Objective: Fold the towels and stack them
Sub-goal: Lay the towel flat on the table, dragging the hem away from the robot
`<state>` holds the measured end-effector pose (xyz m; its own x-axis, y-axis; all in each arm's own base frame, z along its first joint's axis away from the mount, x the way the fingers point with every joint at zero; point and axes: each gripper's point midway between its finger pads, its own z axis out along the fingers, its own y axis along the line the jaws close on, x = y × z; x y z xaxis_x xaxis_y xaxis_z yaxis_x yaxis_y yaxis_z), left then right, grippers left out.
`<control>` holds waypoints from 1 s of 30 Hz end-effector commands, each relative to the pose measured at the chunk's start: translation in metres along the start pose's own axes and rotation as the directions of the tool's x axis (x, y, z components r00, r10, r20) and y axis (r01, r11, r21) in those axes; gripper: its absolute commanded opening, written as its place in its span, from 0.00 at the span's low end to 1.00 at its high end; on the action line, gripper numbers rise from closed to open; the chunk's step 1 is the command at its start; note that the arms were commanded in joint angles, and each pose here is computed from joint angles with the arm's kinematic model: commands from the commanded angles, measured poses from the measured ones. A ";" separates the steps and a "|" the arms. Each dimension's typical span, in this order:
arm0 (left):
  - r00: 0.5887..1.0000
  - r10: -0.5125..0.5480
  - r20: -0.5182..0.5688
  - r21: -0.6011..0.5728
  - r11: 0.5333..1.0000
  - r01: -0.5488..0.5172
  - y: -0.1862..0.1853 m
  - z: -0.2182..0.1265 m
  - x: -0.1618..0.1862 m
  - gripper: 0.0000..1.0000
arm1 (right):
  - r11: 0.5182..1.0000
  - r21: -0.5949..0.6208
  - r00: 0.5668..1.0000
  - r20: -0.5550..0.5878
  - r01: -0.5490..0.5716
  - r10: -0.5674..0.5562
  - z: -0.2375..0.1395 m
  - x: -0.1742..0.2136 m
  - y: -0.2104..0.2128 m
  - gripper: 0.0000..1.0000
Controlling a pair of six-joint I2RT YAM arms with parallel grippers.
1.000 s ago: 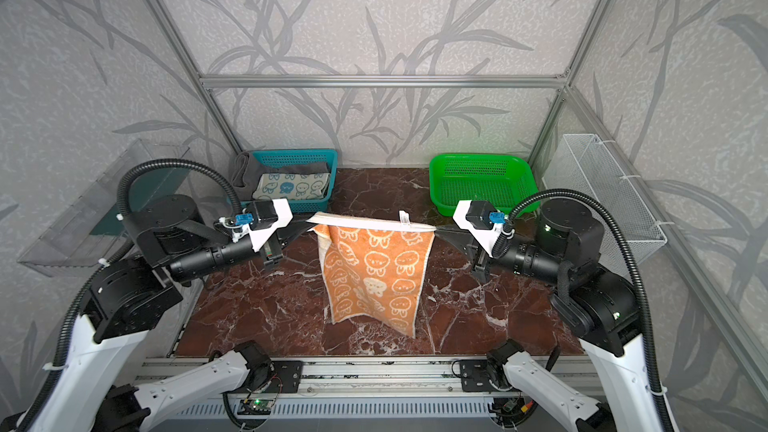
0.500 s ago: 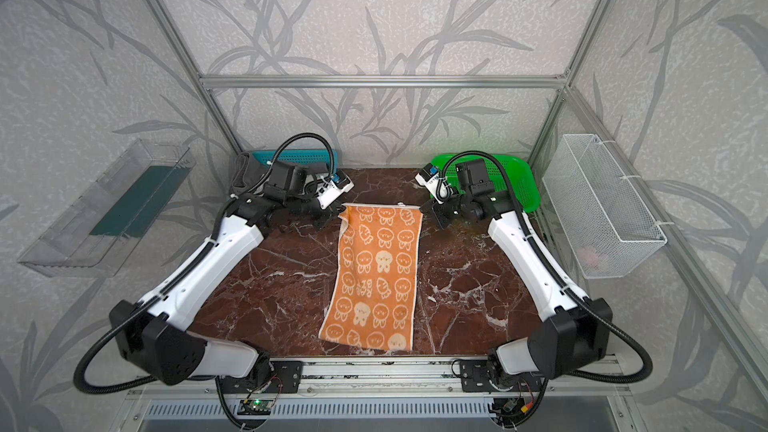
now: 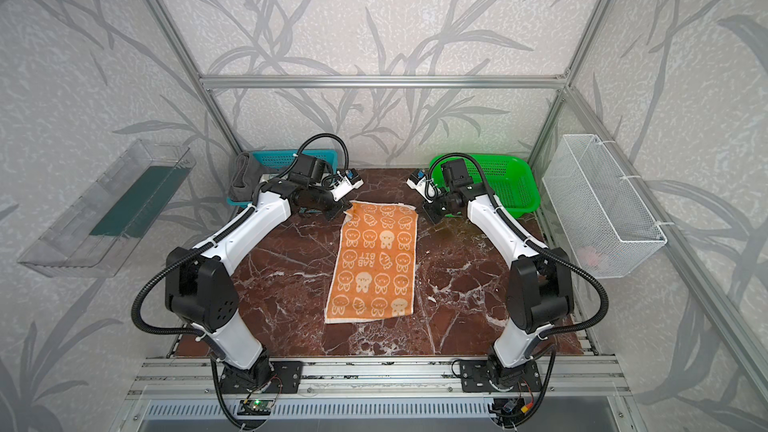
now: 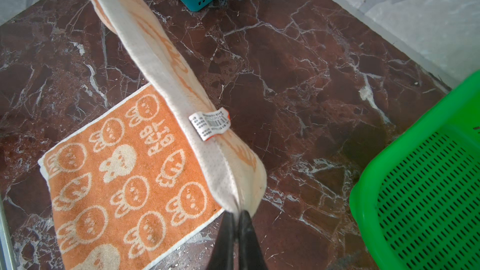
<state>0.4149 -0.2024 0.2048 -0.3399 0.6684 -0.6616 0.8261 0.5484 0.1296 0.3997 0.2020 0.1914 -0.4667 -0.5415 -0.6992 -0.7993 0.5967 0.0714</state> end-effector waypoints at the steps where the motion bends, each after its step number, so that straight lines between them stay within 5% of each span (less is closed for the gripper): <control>1: 0.997 0.075 -0.001 -0.021 0.997 -0.075 0.002 -0.017 -0.009 0.00 | 0.993 -0.018 0.992 0.052 0.113 -0.112 -0.015 -0.016 0.017 0.00; 5: 0.992 0.123 -0.020 -0.159 0.979 -0.124 0.026 -0.027 -0.015 0.00 | 0.991 0.084 0.993 0.056 0.102 -0.107 -0.024 -0.029 0.001 0.00; 14: 0.994 0.104 -0.036 -0.220 0.969 -0.109 0.051 -0.002 -0.012 0.00 | 0.970 0.219 0.992 0.044 0.107 -0.120 0.000 -0.041 -0.042 0.00; 30: 0.997 0.071 0.000 -0.249 0.966 -0.069 0.070 0.014 -0.012 0.00 | 0.972 0.182 0.986 0.048 0.149 -0.160 0.022 -0.050 -0.049 0.00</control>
<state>0.4781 -0.1802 0.2072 -0.2844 0.7125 -0.6415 0.7140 0.6039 0.3542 0.4765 0.2110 0.2000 -0.3360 -0.5984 -0.7274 -0.7620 0.6266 -0.1635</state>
